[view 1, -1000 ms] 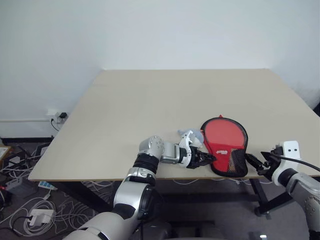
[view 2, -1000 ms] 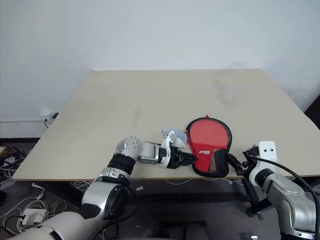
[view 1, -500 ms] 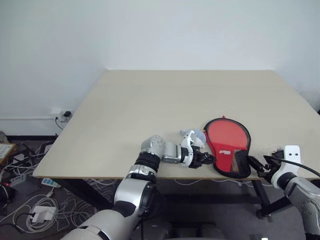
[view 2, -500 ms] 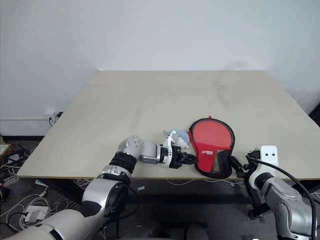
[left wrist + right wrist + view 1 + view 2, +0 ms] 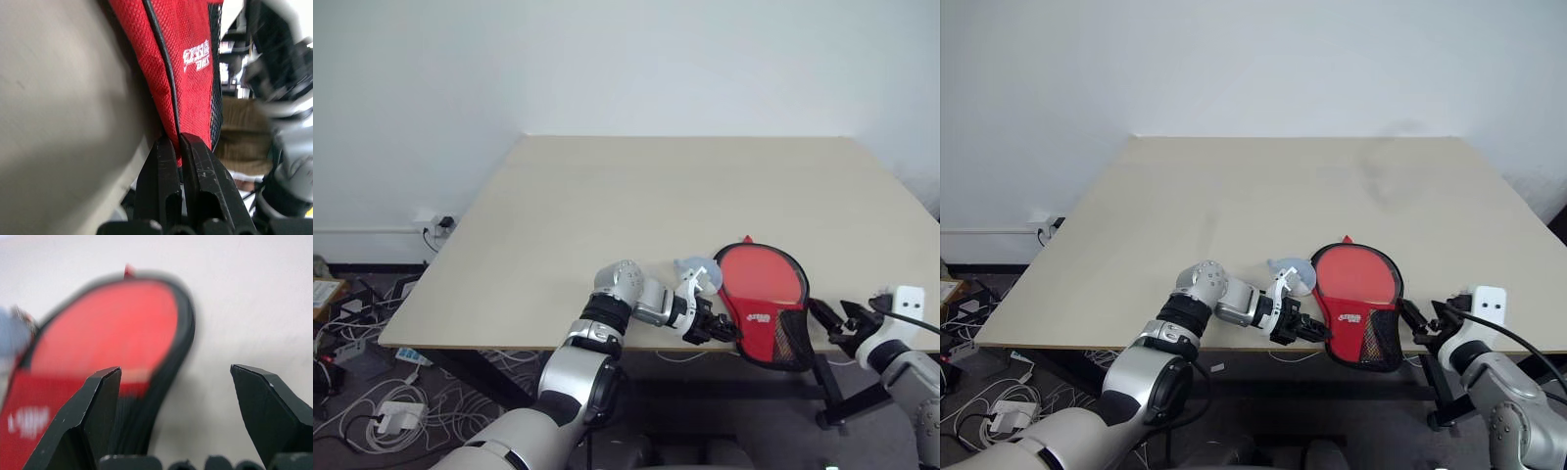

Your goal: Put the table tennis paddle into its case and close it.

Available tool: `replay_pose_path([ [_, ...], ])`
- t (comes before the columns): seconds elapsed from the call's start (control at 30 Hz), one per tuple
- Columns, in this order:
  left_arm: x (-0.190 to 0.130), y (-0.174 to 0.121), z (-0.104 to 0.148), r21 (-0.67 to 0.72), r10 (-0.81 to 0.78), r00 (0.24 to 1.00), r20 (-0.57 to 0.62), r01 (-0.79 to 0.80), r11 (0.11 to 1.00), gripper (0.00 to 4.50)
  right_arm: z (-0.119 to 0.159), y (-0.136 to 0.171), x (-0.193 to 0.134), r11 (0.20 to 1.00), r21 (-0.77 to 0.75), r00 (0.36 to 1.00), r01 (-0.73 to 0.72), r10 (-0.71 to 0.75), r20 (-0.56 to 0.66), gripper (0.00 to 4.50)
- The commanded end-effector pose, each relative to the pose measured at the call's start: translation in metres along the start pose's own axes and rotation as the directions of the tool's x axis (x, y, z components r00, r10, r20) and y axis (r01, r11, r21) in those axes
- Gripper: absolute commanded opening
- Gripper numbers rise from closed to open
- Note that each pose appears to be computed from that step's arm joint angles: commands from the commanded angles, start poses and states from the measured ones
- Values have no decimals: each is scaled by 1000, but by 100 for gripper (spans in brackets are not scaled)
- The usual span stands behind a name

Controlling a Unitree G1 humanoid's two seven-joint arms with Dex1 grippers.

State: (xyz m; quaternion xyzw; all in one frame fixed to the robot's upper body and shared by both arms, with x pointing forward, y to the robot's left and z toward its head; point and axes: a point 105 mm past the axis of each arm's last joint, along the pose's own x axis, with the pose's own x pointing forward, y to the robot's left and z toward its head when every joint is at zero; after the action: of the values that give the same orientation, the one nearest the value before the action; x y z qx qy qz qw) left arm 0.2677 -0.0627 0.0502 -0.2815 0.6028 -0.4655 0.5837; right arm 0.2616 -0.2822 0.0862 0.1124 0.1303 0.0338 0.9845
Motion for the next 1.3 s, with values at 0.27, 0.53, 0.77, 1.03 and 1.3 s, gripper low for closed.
replay_pose_path([
  [0.27, 49, -57, -44, 57, -139, 962, -236, 157, 986, 4, 27, -12, -1, 995, 11, 987, 96, -96, 127, 388],
  [0.53, 48, -63, -45, 158, -140, 962, -232, 180, 971, 23, 19, -10, 1, 992, -35, 988, 120, -116, 103, 388],
  [0.77, 40, -56, -40, 143, -129, 967, -221, 163, 976, 231, 23, -9, 6, 993, -39, 988, 111, -106, 111, 388],
  [1.03, -1, -48, -7, 273, -97, 993, -69, 113, 955, 264, 28, 20, 17, 998, -55, 993, 8, -2, 119, 388],
  [1.3, -45, -55, 3, 437, -127, 992, 26, 103, 894, 264, 29, 66, 46, 990, -86, 987, -115, 124, 104, 388],
])
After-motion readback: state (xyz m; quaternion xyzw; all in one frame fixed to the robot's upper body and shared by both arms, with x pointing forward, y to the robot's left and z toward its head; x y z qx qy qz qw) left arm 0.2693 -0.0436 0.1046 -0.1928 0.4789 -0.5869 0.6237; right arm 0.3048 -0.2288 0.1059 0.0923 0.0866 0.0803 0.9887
